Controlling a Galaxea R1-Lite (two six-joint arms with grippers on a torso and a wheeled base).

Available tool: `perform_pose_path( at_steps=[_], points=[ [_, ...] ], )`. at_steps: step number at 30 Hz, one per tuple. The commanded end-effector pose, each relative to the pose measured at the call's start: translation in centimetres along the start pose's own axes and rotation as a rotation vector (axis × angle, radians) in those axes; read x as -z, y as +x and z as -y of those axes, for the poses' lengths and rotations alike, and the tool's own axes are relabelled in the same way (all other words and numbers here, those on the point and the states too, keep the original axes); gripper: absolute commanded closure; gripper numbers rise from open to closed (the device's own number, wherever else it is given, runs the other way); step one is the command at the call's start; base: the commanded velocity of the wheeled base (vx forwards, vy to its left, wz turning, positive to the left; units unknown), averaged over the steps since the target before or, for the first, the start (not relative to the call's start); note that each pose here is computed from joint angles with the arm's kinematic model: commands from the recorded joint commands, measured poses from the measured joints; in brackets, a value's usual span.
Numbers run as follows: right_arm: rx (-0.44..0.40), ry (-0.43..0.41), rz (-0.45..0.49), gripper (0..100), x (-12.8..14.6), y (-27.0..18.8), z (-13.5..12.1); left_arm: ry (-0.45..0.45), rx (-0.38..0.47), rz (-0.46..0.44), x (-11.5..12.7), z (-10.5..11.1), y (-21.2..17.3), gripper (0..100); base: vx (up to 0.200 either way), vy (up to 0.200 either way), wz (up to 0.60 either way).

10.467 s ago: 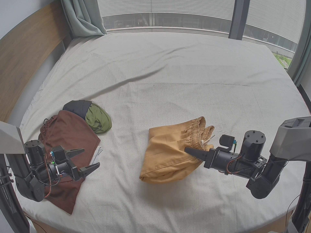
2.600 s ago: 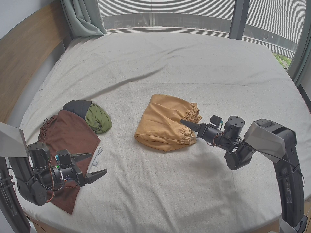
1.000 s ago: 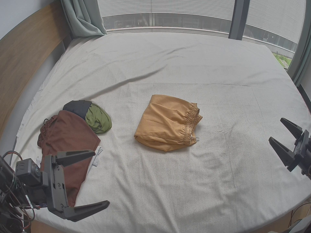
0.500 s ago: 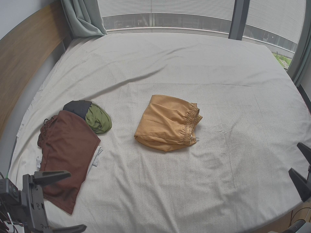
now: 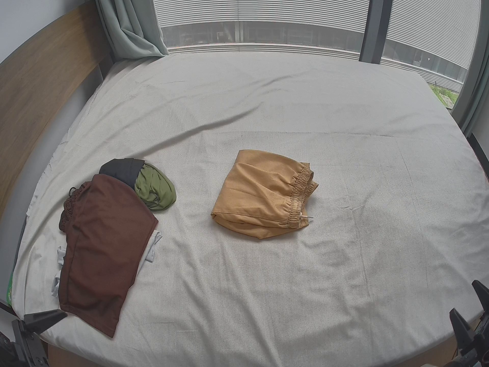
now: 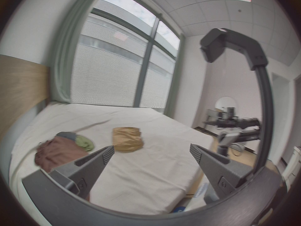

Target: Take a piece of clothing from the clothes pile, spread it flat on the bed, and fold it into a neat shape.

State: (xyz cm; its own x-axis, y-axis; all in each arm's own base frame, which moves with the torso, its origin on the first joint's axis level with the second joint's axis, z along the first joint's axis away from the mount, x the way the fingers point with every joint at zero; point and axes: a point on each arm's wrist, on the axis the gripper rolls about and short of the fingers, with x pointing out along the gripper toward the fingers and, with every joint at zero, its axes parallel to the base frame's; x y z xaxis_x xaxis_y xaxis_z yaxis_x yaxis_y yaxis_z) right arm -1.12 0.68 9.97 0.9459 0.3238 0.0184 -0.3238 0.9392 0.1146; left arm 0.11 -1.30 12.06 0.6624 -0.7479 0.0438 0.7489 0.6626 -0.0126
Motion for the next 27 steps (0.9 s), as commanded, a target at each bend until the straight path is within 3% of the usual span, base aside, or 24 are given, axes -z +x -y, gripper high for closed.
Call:
perform_pose_path(
  at_steps=[1,3,7,9,18,22,27],
  points=[
    [0.28,-0.175,0.042,0,1.7,-1.4,0.3,-0.018,-0.355,0.06,2.3,0.9,-1.9,0,0.0,0.0,0.0],
    [0.286,-0.225,0.034,0,1.7,-1.4,0.4,-0.009,-0.404,0.028,2.7,0.9,-1.9,0,0.0,0.0,0.0],
    [0.282,-0.225,0.04,0,1.8,-1.4,0.4,0.003,-0.639,-0.029,3.4,0.5,-2.1,0,0.0,0.0,0.0],
    [0.282,-0.211,0.051,0,1.7,-1.4,0.4,0.016,-0.709,0.003,3.7,0.9,-2.3,0,0.0,0.0,0.0],
    [0.264,-0.177,0.057,0,1.7,-1.3,0.3,0.056,-0.728,0.009,3.8,1.0,-2.5,0,0.0,0.0,0.0],
    [0.266,-0.177,0.049,0,1.8,-1.3,0.3,0.018,-0.925,-0.056,4.5,0.7,-2.8,0,0.0,0.0,0.0],
    [0.293,-0.144,-0.016,0,2.4,-1.4,0.5,0.031,-0.877,-0.039,4.4,0.8,-2.8,0,0.0,0.0,0.0]
  ],
)
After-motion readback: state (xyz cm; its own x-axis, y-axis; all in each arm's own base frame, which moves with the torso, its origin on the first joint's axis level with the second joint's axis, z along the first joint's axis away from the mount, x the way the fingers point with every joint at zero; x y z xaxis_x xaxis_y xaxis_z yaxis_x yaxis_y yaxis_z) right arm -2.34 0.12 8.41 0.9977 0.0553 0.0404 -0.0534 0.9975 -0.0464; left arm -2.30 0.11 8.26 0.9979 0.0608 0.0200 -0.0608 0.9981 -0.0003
